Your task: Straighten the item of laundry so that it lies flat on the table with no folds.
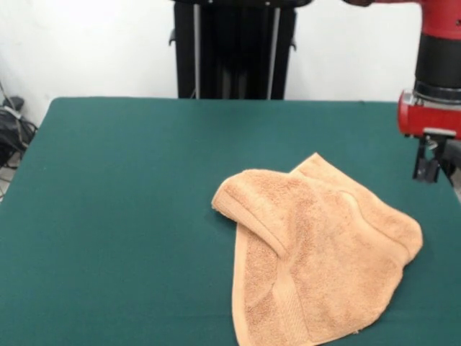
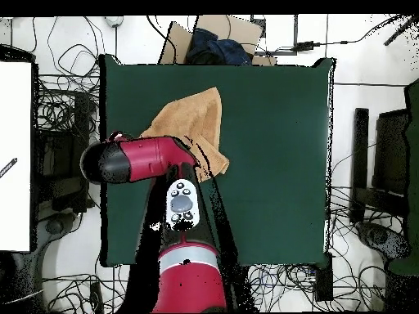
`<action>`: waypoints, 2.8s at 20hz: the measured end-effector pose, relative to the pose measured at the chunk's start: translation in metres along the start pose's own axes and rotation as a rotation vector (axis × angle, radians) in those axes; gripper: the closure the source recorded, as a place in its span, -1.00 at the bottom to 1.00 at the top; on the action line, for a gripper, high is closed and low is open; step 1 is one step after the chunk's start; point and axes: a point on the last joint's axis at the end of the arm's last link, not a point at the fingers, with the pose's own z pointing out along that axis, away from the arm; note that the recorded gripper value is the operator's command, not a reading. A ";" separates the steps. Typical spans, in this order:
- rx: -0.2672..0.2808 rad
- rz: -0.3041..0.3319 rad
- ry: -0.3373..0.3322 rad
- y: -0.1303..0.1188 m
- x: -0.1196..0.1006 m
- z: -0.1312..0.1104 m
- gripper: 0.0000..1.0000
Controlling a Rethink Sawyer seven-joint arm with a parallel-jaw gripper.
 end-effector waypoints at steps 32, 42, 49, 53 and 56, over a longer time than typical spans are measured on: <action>0.065 0.114 0.112 -0.074 -0.006 0.091 1.00; 0.090 0.134 0.151 -0.081 -0.022 0.101 1.00; 0.088 0.146 0.145 -0.084 -0.035 0.121 1.00; 0.089 0.148 0.146 -0.083 -0.038 0.127 1.00; 0.098 0.149 0.162 -0.082 -0.042 0.128 1.00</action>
